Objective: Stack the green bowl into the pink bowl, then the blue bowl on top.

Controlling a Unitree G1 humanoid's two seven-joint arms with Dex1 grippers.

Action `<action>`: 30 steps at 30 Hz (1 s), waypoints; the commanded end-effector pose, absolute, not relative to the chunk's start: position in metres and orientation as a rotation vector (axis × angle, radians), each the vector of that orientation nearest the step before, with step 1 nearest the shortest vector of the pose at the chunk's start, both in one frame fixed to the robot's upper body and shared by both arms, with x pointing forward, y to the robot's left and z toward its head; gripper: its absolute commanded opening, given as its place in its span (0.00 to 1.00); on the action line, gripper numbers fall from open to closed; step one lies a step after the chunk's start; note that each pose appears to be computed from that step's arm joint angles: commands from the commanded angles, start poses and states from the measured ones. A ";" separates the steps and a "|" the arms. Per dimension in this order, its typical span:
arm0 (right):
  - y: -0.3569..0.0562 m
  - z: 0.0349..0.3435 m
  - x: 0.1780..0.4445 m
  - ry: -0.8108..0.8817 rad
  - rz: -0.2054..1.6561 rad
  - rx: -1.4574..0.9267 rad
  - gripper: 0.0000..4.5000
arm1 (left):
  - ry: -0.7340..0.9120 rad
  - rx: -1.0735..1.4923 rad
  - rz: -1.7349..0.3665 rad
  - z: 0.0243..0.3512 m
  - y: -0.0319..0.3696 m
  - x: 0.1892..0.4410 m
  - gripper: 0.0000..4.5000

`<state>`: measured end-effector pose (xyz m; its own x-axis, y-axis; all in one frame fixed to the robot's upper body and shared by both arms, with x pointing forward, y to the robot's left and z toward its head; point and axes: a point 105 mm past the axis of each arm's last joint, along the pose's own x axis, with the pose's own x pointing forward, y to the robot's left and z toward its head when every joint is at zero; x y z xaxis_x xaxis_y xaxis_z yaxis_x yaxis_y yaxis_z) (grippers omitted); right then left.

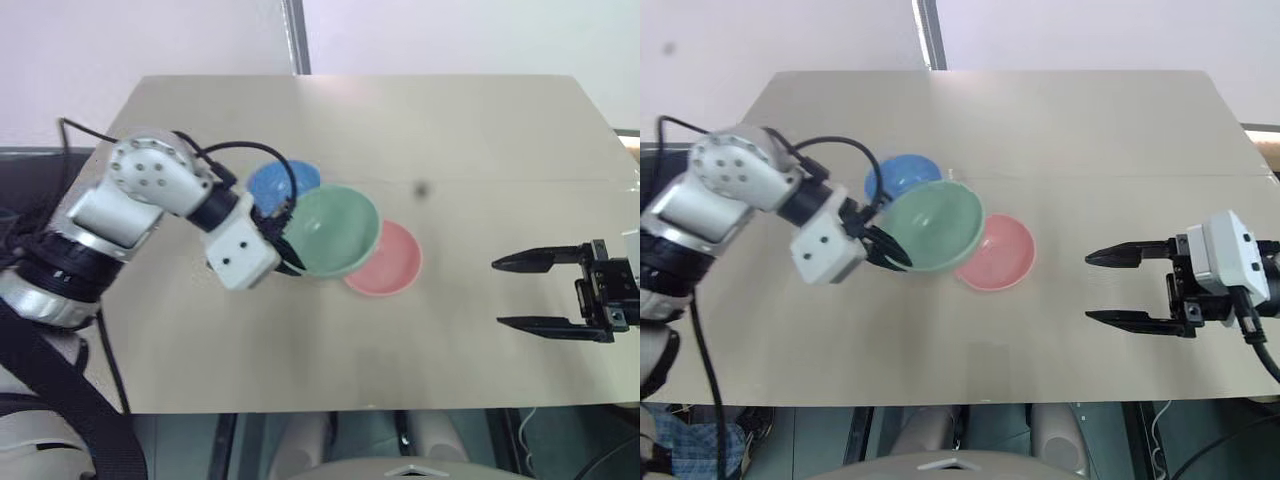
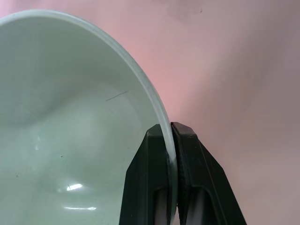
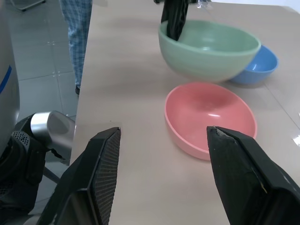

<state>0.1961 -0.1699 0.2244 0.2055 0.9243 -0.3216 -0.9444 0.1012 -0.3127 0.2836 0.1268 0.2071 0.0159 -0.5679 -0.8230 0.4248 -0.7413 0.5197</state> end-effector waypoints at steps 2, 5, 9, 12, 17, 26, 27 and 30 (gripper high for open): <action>-0.168 0.231 0.193 0.008 1.388 -0.528 0.72 | -0.238 1.684 -1.726 0.220 0.122 0.303 0.01; -0.167 0.232 0.194 0.001 1.389 -0.530 0.72 | -0.309 1.690 -1.714 0.225 0.108 0.313 0.01; -0.167 0.233 0.195 -0.002 1.391 -0.533 0.72 | -0.381 1.699 -1.729 0.228 0.095 0.316 0.01; -0.167 0.233 0.195 -0.002 1.389 -0.534 0.72 | -0.415 1.705 -1.755 0.226 0.091 0.313 0.01; -0.167 0.232 0.194 0.001 1.381 -0.533 0.72 | -0.429 1.686 -1.810 0.222 0.089 0.304 0.01; -0.167 0.231 0.194 0.001 1.373 -0.530 0.72 | -0.452 1.649 -1.848 0.221 0.087 0.299 0.32; -0.167 0.231 0.194 0.001 1.373 -0.530 0.72 | -0.456 1.648 -1.847 0.222 0.086 0.299 0.42; -0.168 0.231 0.194 0.002 1.371 -0.529 0.72 | -0.471 1.621 -1.871 0.220 0.085 0.295 0.62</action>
<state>0.1975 -0.1687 0.2236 0.2132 0.9256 -0.3127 -0.9430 0.1112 -0.3138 0.2993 0.0865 0.2087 -0.0616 -0.6243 -0.7788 0.2475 -0.7654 0.5940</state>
